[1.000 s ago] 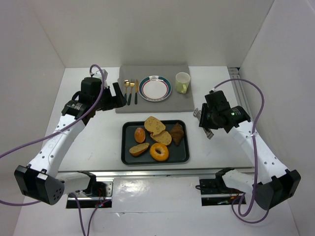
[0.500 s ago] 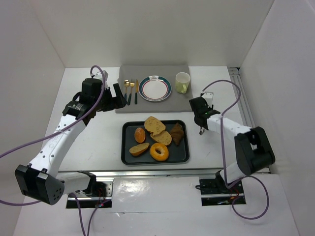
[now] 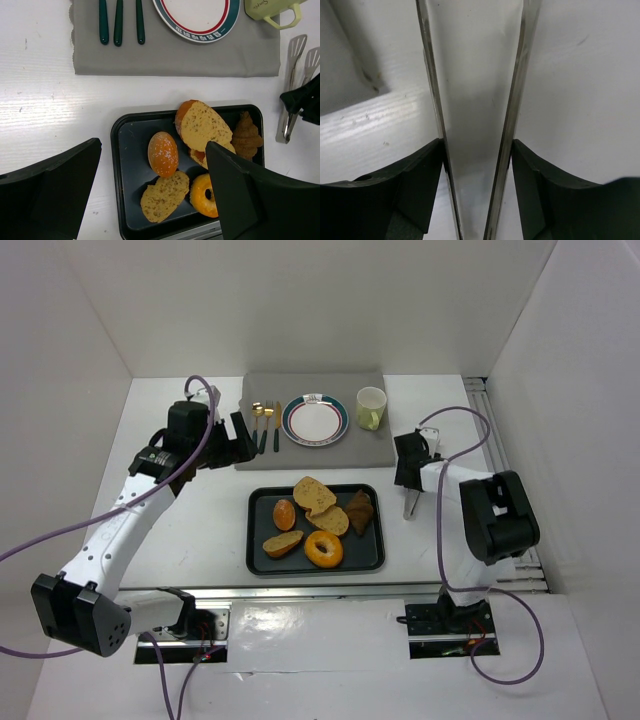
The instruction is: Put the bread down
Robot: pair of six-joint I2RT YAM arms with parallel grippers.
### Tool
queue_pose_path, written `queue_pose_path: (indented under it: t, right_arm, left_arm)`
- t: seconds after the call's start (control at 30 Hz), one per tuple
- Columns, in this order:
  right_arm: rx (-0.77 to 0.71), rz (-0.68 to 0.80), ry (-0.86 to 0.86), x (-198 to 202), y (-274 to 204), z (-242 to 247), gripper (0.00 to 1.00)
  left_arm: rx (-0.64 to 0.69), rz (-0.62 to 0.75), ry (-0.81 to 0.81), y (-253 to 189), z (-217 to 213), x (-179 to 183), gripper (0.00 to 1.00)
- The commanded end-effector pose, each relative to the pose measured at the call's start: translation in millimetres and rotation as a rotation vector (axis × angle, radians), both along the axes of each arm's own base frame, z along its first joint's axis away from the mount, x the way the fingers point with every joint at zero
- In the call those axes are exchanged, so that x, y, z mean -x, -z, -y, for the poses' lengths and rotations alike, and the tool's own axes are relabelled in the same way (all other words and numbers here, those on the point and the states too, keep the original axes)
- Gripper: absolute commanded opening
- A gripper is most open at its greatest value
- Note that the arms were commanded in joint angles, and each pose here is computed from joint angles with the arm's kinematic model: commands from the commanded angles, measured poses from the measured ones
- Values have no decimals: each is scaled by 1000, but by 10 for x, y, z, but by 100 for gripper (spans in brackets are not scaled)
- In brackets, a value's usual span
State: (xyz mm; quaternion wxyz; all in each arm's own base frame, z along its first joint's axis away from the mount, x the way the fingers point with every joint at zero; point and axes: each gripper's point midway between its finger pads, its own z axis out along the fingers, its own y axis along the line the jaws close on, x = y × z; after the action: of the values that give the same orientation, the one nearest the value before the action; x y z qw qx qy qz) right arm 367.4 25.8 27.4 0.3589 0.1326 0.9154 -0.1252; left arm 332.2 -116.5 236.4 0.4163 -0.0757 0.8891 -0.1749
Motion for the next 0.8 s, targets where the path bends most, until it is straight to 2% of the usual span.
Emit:
queue_pose_path:
  t: [0.0, 0.17, 0.23, 0.3, 0.47, 0.57, 0.6, 0.73, 0.77]
  right_arm:
    - [-83, -97, -13, -85, 153, -82, 64]
    - [-169, -184, -24, 40, 348, -130, 64]
    - [-200, -185, -16, 40, 355, -138, 69]
    - [-224, -189, -11, 79, 410, -142, 82]
    - [-258, -188, 26, 86, 442, -176, 83]
    - [-271, -187, 28, 73, 466, -198, 74]
    - [-276, -185, 36, 62, 490, -203, 63]
    - [-243, -198, 81, 120, 510, -116, 44]
    - [-237, -174, 94, 108, 404, -92, 44]
  left_arm:
    - [21, 27, 8, -53, 43, -41, 99]
    - [21, 27, 8, -53, 43, -41, 99]
    - [16, 29, 1, -51, 28, -48, 99]
    - [8, 31, 6, -50, 25, -48, 99]
    - [8, 31, 6, -50, 25, -48, 99]
    - [8, 31, 6, -50, 25, -48, 99]
    - [6, 22, 6, -11, 22, -37, 99]
    - [6, 22, 6, -10, 22, -37, 99]
    - [6, 22, 6, -10, 22, -37, 99]
